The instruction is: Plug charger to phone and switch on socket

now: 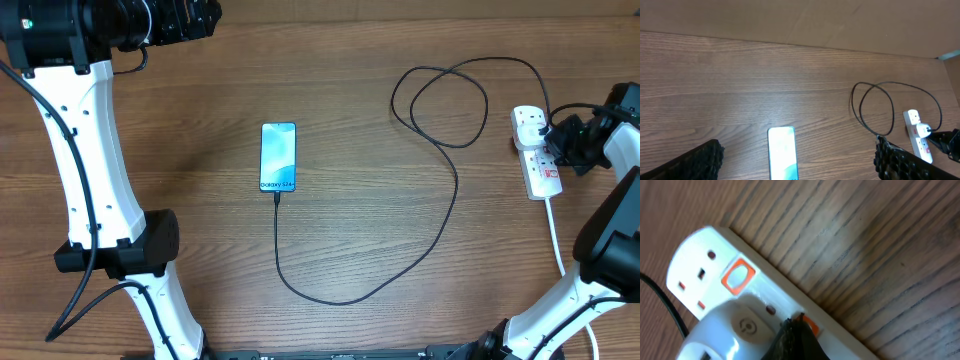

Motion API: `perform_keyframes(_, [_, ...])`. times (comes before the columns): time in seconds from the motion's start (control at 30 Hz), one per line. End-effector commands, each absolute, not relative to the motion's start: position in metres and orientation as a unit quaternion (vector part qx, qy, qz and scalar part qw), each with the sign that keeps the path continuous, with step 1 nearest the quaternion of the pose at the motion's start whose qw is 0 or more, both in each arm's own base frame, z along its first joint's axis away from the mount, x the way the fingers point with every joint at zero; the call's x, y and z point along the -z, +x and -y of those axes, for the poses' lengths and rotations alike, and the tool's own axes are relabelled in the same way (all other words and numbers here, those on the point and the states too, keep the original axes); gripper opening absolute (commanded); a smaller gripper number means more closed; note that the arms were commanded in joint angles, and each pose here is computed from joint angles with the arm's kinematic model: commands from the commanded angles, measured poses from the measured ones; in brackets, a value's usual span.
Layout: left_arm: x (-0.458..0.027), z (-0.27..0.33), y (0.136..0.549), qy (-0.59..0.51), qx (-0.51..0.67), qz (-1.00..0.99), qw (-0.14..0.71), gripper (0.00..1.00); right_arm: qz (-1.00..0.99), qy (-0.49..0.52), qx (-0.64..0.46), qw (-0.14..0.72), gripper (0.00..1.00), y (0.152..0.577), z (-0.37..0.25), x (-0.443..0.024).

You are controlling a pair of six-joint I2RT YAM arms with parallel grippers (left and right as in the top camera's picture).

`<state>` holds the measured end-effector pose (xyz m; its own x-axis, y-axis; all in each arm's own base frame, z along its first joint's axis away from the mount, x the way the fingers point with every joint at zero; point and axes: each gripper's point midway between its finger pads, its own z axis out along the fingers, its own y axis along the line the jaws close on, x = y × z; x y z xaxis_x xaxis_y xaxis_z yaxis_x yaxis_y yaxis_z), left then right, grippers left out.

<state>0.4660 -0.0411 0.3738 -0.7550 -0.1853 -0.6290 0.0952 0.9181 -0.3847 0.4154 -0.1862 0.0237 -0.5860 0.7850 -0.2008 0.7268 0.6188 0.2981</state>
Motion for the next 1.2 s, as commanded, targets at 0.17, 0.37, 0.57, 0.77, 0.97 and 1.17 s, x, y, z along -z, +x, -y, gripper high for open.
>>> perform_keyframes(0.17, [-0.377,0.042,0.464,-0.023,0.198,-0.914,0.353,1.0,-0.91,0.369,-0.167,0.087,0.04,0.413,0.109,0.001])
perform_keyframes(0.37, [-0.377,0.042,0.464,-0.023,0.198,-0.914,0.353,1.0,-0.911,0.37,-0.158,0.093,0.04,0.415,0.113,0.002])
perform_keyframes(0.57, [-0.377,0.042,0.464,-0.023,0.198,-0.914,0.353,1.0,-0.898,0.403,-0.136,0.111,0.04,0.416,0.14,-0.002])
perform_keyframes(0.77, [-0.377,0.042,0.464,-0.023,0.198,-0.914,0.353,1.0,-0.875,0.444,-0.133,0.142,0.04,0.419,0.182,-0.039])
perform_keyframes(0.97, [-0.377,0.042,0.464,-0.023,0.198,-0.914,0.353,1.0,-0.857,0.455,-0.124,0.207,0.04,0.421,0.214,-0.108])
perform_keyframes(1.17, [-0.377,0.042,0.464,-0.023,0.198,-0.914,0.353,1.0,-0.849,0.435,-0.116,0.275,0.04,0.415,0.211,-0.177])
